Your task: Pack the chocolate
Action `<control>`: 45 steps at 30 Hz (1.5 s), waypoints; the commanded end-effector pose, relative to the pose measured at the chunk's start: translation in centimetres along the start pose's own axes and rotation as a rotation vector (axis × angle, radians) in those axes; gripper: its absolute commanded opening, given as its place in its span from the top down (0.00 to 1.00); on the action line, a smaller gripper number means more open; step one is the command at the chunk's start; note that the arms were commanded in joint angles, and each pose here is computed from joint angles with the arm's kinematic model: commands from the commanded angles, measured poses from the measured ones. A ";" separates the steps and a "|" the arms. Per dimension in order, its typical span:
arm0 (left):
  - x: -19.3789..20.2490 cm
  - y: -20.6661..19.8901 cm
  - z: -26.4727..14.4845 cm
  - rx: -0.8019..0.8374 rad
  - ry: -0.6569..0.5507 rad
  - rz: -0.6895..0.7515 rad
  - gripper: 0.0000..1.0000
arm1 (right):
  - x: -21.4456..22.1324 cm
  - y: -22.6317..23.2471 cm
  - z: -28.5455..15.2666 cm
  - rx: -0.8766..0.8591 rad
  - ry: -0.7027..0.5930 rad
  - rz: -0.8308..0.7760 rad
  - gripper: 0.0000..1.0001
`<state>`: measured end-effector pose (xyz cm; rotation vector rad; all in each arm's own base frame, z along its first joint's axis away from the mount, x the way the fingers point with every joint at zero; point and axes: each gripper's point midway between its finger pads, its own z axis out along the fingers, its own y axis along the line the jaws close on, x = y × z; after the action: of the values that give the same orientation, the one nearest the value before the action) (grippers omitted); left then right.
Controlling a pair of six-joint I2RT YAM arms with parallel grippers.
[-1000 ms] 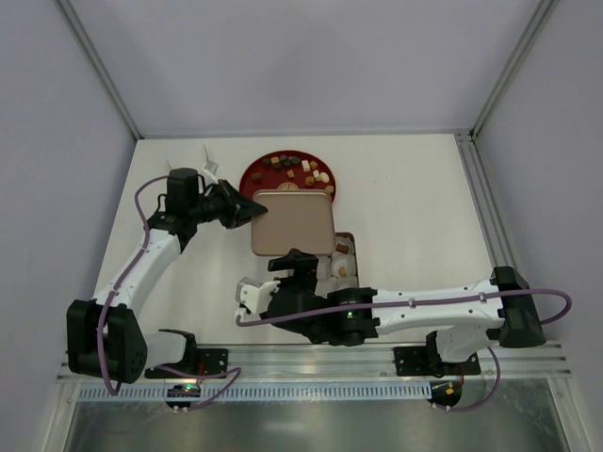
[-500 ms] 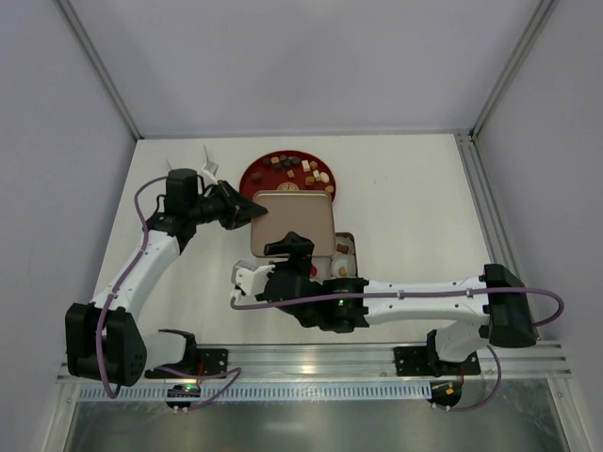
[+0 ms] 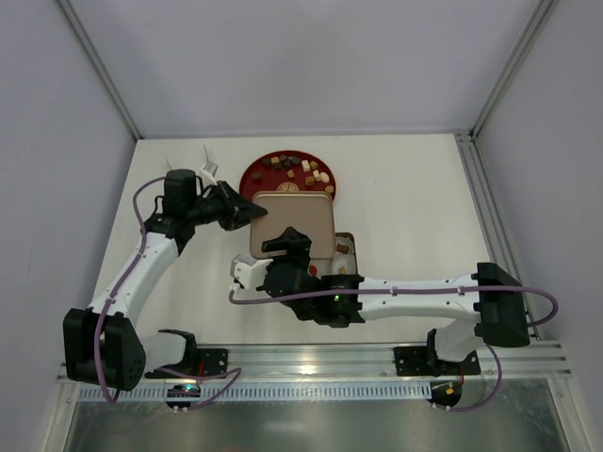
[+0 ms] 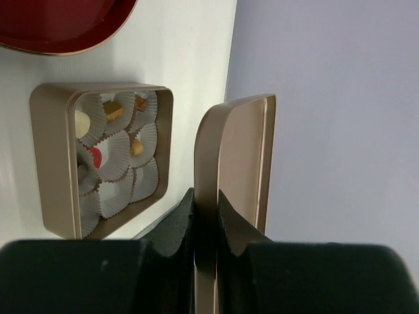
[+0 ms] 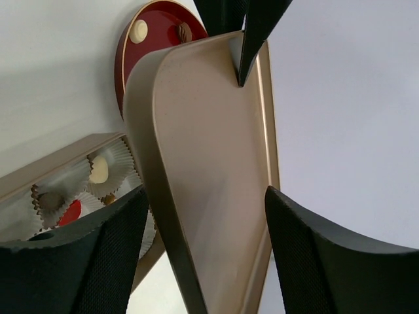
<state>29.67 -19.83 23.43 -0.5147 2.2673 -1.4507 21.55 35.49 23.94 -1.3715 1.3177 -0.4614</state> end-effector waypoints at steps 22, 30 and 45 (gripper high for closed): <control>0.1 -4.3 -2.3 0.075 -0.011 0.137 0.29 | 0.2 -5.3 -0.4 0.217 0.023 0.069 0.96; -2.5 -5.6 -3.6 0.009 -0.156 0.262 0.15 | 1.0 -6.4 -1.5 0.164 0.048 0.129 0.96; -7.3 -8.6 -5.3 -0.036 -0.359 0.363 0.14 | 2.3 -9.7 -3.2 -0.199 -0.007 0.669 0.96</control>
<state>33.13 -16.14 32.94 -0.3398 2.0236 -1.0984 25.54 29.50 31.53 -1.0275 1.6513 -0.1545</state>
